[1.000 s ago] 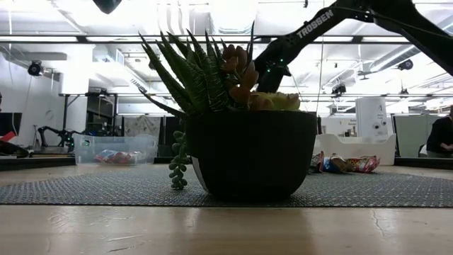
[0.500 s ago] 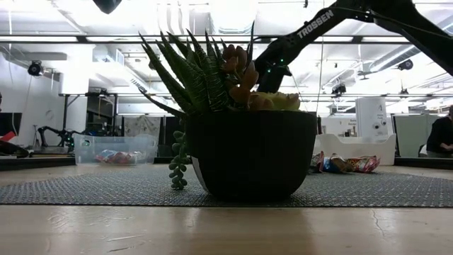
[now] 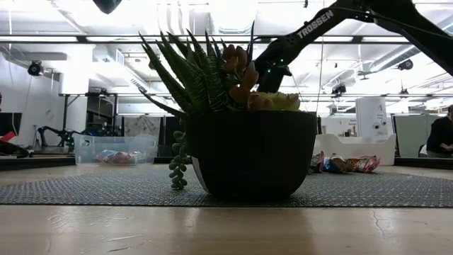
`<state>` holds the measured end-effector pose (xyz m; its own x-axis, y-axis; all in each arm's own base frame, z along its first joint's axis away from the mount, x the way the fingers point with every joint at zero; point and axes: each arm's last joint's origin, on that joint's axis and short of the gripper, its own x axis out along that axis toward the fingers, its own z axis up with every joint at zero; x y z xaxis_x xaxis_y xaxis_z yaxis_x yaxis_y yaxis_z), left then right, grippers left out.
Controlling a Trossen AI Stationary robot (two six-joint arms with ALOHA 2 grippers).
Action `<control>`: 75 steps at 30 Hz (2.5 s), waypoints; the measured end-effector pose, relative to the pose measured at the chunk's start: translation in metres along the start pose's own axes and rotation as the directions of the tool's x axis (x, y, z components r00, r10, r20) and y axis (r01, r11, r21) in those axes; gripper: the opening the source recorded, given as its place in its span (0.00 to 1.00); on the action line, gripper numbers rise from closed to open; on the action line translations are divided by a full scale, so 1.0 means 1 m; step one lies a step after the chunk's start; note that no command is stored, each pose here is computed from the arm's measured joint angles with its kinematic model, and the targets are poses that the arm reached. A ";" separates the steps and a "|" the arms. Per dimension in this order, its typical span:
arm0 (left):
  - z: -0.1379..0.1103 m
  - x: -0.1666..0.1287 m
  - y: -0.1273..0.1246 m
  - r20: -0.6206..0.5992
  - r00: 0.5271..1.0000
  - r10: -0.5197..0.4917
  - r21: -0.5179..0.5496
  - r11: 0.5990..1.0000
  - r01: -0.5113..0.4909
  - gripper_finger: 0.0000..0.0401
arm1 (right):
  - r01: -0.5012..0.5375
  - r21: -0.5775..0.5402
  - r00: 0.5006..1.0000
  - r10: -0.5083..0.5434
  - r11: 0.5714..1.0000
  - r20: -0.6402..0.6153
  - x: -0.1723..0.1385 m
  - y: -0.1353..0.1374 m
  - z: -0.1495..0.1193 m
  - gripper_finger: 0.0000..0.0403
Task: Pick and place Granola Bars by type
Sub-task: Put the blue granola bar into the gray bin, then put the red granola bar into the transparent bin
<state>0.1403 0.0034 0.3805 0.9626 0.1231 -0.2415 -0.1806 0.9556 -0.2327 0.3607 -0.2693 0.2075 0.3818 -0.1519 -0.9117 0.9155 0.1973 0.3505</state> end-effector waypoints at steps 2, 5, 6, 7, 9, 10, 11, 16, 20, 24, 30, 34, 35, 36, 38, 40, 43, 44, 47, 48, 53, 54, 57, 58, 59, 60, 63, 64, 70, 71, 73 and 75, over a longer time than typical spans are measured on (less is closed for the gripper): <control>0.000 0.000 0.000 0.000 1.000 0.000 -0.002 1.000 0.000 0.00 | 0.001 0.000 1.000 -0.001 1.000 -0.001 0.000 0.000 0.000 0.15; 0.000 0.000 0.000 0.000 1.000 0.000 -0.009 1.000 0.000 0.00 | 0.004 0.000 1.000 -0.004 1.000 -0.006 0.000 0.000 -0.001 0.19; 0.000 0.000 0.000 0.000 1.000 0.000 -0.010 1.000 0.000 0.00 | 0.004 0.000 1.000 -0.004 1.000 -0.006 0.000 0.000 -0.001 0.21; 0.000 0.000 0.000 0.000 1.000 0.000 -0.010 1.000 0.000 0.00 | 0.005 0.000 1.000 -0.005 1.000 -0.007 0.000 -0.001 -0.001 0.24; 0.000 0.000 0.000 0.000 1.000 0.000 -0.010 1.000 0.000 0.00 | 0.005 0.001 1.000 -0.005 1.000 -0.007 0.000 -0.001 -0.001 0.29; 0.000 0.000 0.000 0.000 1.000 0.000 -0.010 1.000 0.000 0.00 | 0.005 0.001 1.000 -0.005 1.000 -0.007 0.000 -0.001 -0.001 0.32; 0.000 0.000 0.000 0.000 1.000 0.000 -0.011 1.000 0.000 0.00 | 0.005 0.002 1.000 -0.005 1.000 -0.008 0.000 -0.001 -0.001 0.34; 0.000 0.000 0.000 0.000 1.000 0.000 -0.014 1.000 0.000 0.00 | 0.004 0.000 1.000 -0.004 1.000 -0.007 0.000 -0.001 -0.001 0.43; 0.000 0.000 0.000 0.000 1.000 0.000 -0.015 1.000 0.000 0.00 | 0.003 -0.004 1.000 -0.003 1.000 -0.006 0.000 -0.001 -0.001 0.46; 0.000 0.000 0.000 0.000 1.000 0.000 -0.015 1.000 0.000 0.00 | 0.004 -0.014 1.000 -0.004 1.000 -0.006 0.000 -0.001 -0.001 0.46; 0.000 0.000 0.000 0.000 1.000 0.000 -0.017 1.000 0.000 0.00 | 0.003 -0.022 1.000 -0.004 1.000 -0.006 0.000 -0.001 -0.001 0.45; 0.000 0.000 0.000 0.000 1.000 0.000 -0.017 1.000 0.000 0.00 | 0.003 -0.039 1.000 -0.003 0.999 -0.006 0.000 -0.001 -0.001 0.43; 0.000 0.000 0.000 0.000 1.000 0.000 -0.017 1.000 0.000 0.00 | 0.003 -0.047 1.000 -0.004 0.999 -0.006 0.000 -0.001 -0.001 0.43; 0.000 0.000 0.000 0.000 1.000 0.000 -0.018 1.000 0.000 0.00 | 0.004 -0.055 1.000 -0.004 0.998 -0.007 0.000 0.000 -0.001 0.43; 0.000 0.000 0.000 0.000 1.000 0.000 -0.018 1.000 0.000 0.00 | 0.003 -0.072 1.000 -0.003 0.997 -0.009 -0.003 0.000 -0.001 0.42; 0.000 0.000 0.000 0.000 1.000 0.000 -0.018 1.000 0.000 0.00 | -0.009 -0.081 1.000 0.008 0.997 -0.004 -0.007 0.001 -0.001 0.41; 0.000 0.000 0.000 0.000 1.000 0.000 -0.018 1.000 0.000 0.00 | -0.041 -0.089 0.999 0.040 0.995 -0.006 -0.016 0.004 -0.001 0.39; 0.000 0.000 0.000 0.000 1.000 0.000 -0.018 1.000 0.000 0.00 | -0.050 -0.100 0.999 0.050 0.994 -0.006 -0.019 0.005 -0.001 0.38; 0.000 0.000 0.000 -0.001 1.000 0.000 -0.018 1.000 0.000 0.00 | -0.080 -0.132 0.997 0.081 0.988 0.002 -0.032 0.009 -0.004 0.35; 0.000 0.000 0.000 -0.001 1.000 0.000 -0.018 1.000 0.000 0.00 | -0.087 -0.146 0.996 0.089 0.985 0.008 -0.037 0.011 -0.005 0.34; 0.000 0.000 0.000 0.000 1.000 0.000 -0.018 1.000 0.000 0.00 | -0.141 -0.210 0.987 0.155 0.967 0.049 -0.071 0.021 -0.014 0.28; 0.000 0.000 0.000 0.000 1.000 0.000 -0.018 1.000 0.000 0.00 | -0.151 -0.223 0.984 0.168 0.963 0.059 -0.079 0.024 -0.016 0.26; 0.000 0.000 0.000 0.001 1.000 0.000 -0.018 1.000 0.000 0.00 | -0.181 -0.277 0.971 0.216 0.944 0.099 -0.105 0.029 -0.023 0.22; 0.000 0.000 0.000 0.001 1.000 0.000 -0.018 1.000 0.000 0.00 | -0.191 -0.295 0.967 0.231 0.936 0.108 -0.113 0.031 -0.025 0.20; 0.000 0.000 0.000 0.001 1.000 0.000 -0.018 1.000 0.000 0.00 | -0.200 -0.312 0.962 0.247 0.929 0.118 -0.121 0.032 -0.027 0.19; 0.000 0.000 0.000 0.001 1.000 0.000 -0.018 1.000 0.000 0.00 | -0.205 -0.330 0.958 0.258 0.921 0.126 -0.127 0.032 -0.029 0.17; 0.000 0.000 0.000 0.003 1.000 -0.001 -0.017 1.000 0.001 0.00 | -0.215 -0.377 0.949 0.285 0.901 0.139 -0.142 0.034 -0.035 0.12; 0.000 0.000 0.000 0.003 1.000 -0.001 -0.017 1.000 0.001 0.00 | -0.215 -0.390 0.946 0.290 0.895 0.144 -0.145 0.034 -0.035 0.10; 0.000 0.000 0.000 0.003 1.000 -0.001 -0.017 1.000 0.001 0.00 | -0.206 -0.447 0.944 0.297 0.871 0.145 -0.153 0.034 -0.039 0.02; 0.000 0.000 0.000 0.003 1.000 -0.001 -0.017 1.000 0.001 0.00 | -0.204 -0.450 0.946 0.294 0.869 0.139 -0.152 0.035 -0.040 0.02; 0.000 0.000 0.000 0.004 1.000 -0.001 -0.017 1.000 0.001 0.00 | -0.204 -0.457 0.948 0.291 0.866 0.129 -0.152 0.036 -0.043 0.02; 0.001 0.000 0.000 0.008 1.000 -0.002 -0.019 1.000 0.002 0.00 | -0.204 -0.476 0.949 0.293 0.855 0.119 -0.154 0.038 -0.048 0.02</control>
<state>0.1406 0.0034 0.3813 0.9645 0.1233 -0.2335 -0.1824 0.9505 -0.2515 0.3309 -0.1919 0.3509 0.6453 -0.2017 -0.7369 0.6449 0.6609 0.3838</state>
